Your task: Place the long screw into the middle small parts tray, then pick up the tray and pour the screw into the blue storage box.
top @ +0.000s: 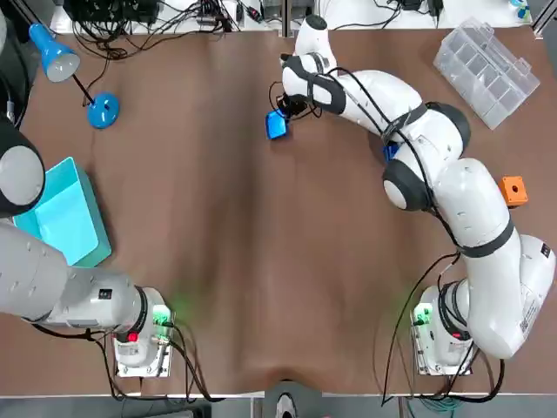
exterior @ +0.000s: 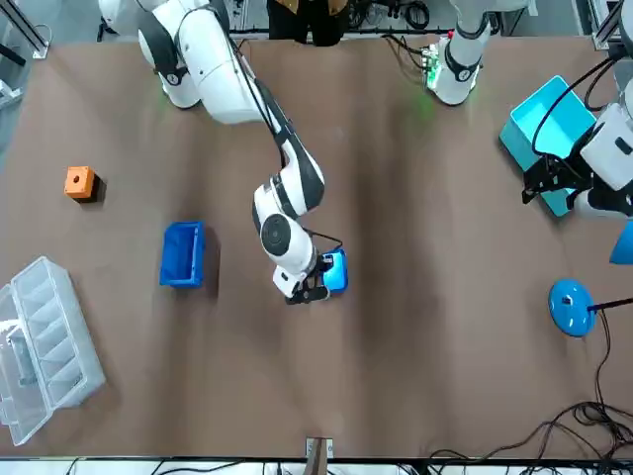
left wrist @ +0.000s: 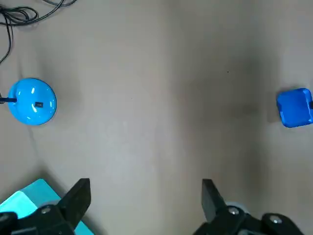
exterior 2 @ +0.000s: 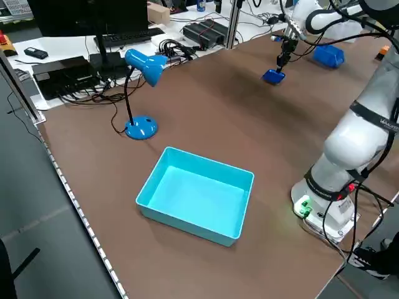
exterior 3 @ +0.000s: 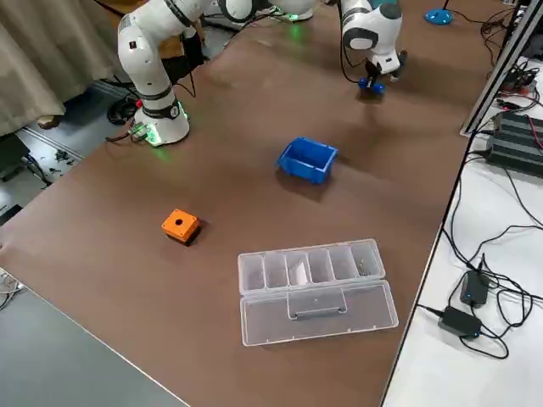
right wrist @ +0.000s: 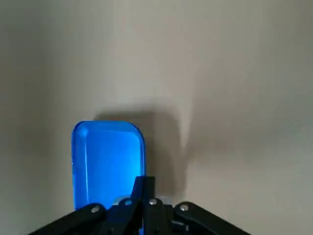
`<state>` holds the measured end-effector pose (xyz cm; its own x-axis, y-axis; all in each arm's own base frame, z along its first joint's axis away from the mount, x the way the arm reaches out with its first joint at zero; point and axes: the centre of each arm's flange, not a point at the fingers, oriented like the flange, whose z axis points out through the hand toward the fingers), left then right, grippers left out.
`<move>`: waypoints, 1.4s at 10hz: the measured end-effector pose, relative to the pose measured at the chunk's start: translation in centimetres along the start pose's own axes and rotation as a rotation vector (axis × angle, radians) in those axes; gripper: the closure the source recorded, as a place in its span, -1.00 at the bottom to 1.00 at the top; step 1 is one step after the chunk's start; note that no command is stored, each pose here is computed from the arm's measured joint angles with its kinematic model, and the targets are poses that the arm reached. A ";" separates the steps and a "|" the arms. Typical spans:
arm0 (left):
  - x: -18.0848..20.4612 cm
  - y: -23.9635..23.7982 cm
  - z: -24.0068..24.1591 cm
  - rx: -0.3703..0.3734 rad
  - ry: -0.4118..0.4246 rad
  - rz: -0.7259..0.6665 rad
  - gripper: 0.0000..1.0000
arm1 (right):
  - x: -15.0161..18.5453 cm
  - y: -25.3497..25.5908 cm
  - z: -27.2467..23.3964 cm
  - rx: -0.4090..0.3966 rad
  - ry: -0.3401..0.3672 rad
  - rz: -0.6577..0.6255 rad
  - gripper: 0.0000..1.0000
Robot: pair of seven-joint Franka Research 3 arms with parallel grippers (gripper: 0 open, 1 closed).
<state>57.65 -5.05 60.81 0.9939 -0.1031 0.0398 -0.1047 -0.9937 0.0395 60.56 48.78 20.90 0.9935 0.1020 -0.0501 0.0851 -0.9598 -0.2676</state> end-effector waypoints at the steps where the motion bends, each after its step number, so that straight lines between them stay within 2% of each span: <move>1: 0.0 0.0 0.0 0.000 0.000 0.000 -1.00 | 0.0 0.1 0.5 -0.001 0.006 0.000 0.90; 3: 0.0 0.0 0.0 0.000 0.000 0.000 -1.00 | 0.0 0.3 1.3 -0.014 0.007 -0.006 0.71; 5: 0.0 0.0 0.0 0.000 0.000 0.000 -1.00 | 0.4 0.7 0.6 -0.086 0.026 -0.059 0.08; 6: 0.0 0.0 0.0 0.000 0.000 0.000 -1.00 | 0.6 0.9 -0.5 -0.132 0.013 -0.083 -0.20; 7: 0.0 0.0 0.0 0.000 0.000 0.001 -1.00 | 1.2 1.6 -2.9 -0.154 -0.002 -0.094 -0.52; 9: 0.0 0.0 0.0 0.000 0.000 0.000 -1.00 | 3.6 5.3 -9.9 -0.144 -0.001 -0.107 -0.99; 11: 0.0 0.0 0.0 0.000 0.000 -0.001 -1.00 | 5.4 10.3 -16.2 -0.149 0.029 -0.052 -1.00; 14: 0.0 -0.1 0.0 0.000 0.000 -0.002 -1.00 | 6.0 17.2 -24.5 -0.235 0.064 -0.008 -1.00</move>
<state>57.68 -4.96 60.81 0.9940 -0.1016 0.0399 -0.1032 -0.9939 0.0395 69.81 26.50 39.57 0.9948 0.1005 0.0145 0.1010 -0.9942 -0.0360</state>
